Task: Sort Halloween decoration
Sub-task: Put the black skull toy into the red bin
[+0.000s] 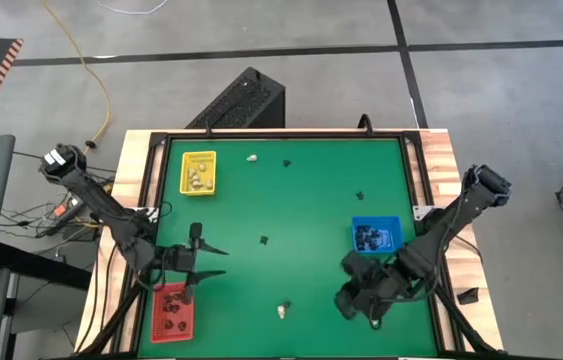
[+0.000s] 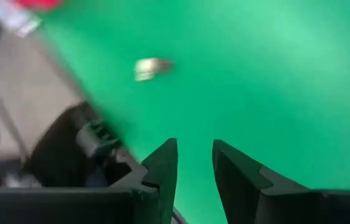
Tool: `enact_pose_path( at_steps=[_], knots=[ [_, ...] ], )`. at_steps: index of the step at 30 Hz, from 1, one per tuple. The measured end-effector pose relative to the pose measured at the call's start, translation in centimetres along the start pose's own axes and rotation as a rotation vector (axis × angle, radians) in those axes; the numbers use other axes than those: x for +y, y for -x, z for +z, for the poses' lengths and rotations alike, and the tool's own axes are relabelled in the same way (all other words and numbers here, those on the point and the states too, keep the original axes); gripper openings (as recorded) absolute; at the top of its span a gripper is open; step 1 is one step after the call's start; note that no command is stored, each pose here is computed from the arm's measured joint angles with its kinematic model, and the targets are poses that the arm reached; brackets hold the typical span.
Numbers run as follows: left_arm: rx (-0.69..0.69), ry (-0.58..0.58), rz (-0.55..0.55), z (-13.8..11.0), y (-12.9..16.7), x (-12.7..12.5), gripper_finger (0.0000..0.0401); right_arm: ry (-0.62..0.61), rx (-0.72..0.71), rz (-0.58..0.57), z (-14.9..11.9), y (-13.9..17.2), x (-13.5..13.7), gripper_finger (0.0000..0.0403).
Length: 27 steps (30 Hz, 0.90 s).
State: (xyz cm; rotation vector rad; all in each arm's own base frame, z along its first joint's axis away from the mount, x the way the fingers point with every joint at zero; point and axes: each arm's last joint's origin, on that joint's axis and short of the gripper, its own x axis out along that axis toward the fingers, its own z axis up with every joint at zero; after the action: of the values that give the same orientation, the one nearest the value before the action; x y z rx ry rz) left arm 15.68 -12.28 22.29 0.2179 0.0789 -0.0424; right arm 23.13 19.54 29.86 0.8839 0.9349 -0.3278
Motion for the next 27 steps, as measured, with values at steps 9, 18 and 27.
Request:
enact_pose_path(
  at_steps=[9, 18, 27],
  knots=[
    [-0.005, 0.048, -0.072, -0.5, 0.9, 0.4, 0.0197, -0.500, 0.098, -0.320, -3.6, -2.5, -1.7, 0.0125],
    [0.001, 0.047, -0.123, -0.6, 0.9, 0.2, 0.0197, -0.460, 0.271, -0.538, -7.1, -4.6, -2.7, 0.0166],
    [0.000, 0.080, -0.123, -0.6, 0.9, 0.2, 0.0196, -0.140, 0.498, -0.535, -7.8, -6.6, -5.3, 0.0193]
  ],
)
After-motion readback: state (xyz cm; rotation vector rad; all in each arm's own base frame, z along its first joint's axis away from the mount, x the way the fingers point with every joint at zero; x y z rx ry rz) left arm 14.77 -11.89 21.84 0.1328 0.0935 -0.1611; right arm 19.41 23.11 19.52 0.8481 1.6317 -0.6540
